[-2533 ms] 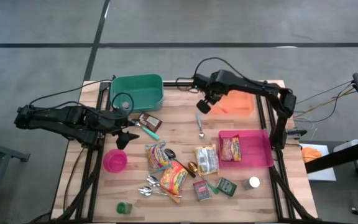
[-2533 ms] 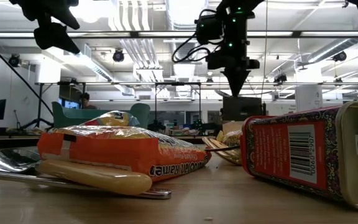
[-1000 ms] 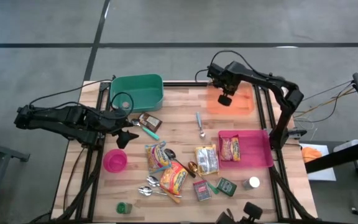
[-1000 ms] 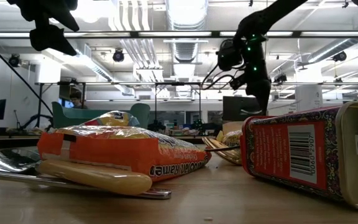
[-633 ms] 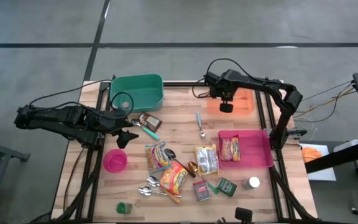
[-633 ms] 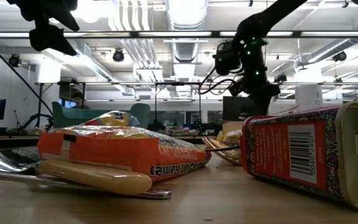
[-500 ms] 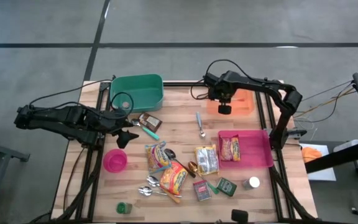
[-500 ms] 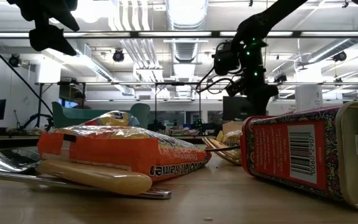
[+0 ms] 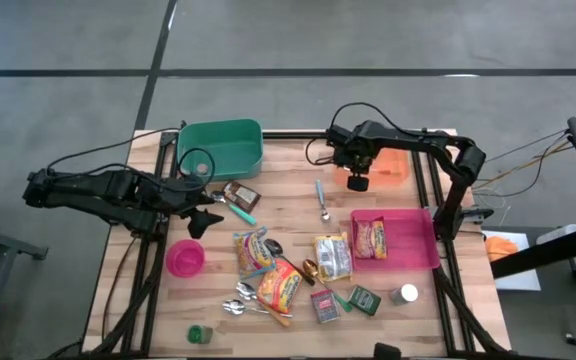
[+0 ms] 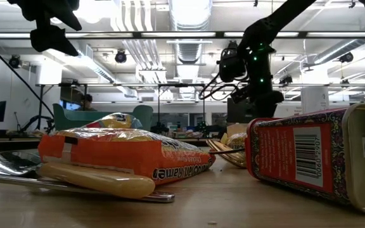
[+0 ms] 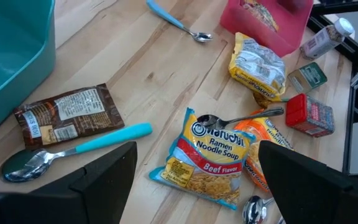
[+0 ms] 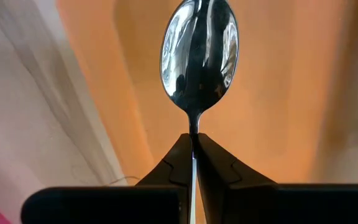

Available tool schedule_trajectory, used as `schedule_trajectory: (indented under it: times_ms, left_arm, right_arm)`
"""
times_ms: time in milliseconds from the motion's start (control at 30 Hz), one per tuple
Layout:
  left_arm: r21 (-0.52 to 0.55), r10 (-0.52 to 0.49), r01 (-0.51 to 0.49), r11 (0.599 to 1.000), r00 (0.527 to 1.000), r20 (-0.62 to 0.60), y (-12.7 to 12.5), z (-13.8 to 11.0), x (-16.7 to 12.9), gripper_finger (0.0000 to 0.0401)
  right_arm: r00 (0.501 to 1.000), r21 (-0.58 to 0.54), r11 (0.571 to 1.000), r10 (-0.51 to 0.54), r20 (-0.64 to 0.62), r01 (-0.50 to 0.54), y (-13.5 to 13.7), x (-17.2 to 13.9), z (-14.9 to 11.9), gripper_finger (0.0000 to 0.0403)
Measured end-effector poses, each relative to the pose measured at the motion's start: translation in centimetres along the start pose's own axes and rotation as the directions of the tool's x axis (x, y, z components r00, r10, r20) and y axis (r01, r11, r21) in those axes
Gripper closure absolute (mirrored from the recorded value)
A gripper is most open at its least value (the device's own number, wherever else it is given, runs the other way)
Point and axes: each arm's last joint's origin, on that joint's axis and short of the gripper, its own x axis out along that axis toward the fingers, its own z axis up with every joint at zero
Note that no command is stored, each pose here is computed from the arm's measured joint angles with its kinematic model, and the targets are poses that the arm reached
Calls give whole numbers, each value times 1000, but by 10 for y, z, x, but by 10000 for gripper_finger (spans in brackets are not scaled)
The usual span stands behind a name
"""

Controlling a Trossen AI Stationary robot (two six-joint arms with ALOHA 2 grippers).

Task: Pick & Place Food Item
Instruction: Put the orange spoon into the orange bin

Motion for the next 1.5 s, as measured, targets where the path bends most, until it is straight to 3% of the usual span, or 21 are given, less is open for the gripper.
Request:
schedule_trajectory:
  times_ms: [200,600,800,967,1500]
  left_arm:
    - [0,-3,3,1000,1000,4,0,0,0,64]
    - [0,-3,3,1000,1000,4,0,0,0,64]
    - [0,-3,3,1000,1000,4,0,0,0,64]
    - [0,-3,3,1000,1000,4,0,0,0,64]
    - [0,-3,3,1000,1000,4,0,0,0,64]
  right_arm:
    - [1000,-14,1000,22,14,-21,4,0,2,395]
    - [976,-51,978,203,74,-200,13,1,4,395]
    - [975,-47,977,212,68,-209,15,3,3,395]
    - [957,-69,959,281,79,-276,21,4,3,395]
    - [955,-58,955,293,47,-291,28,11,-1,395]
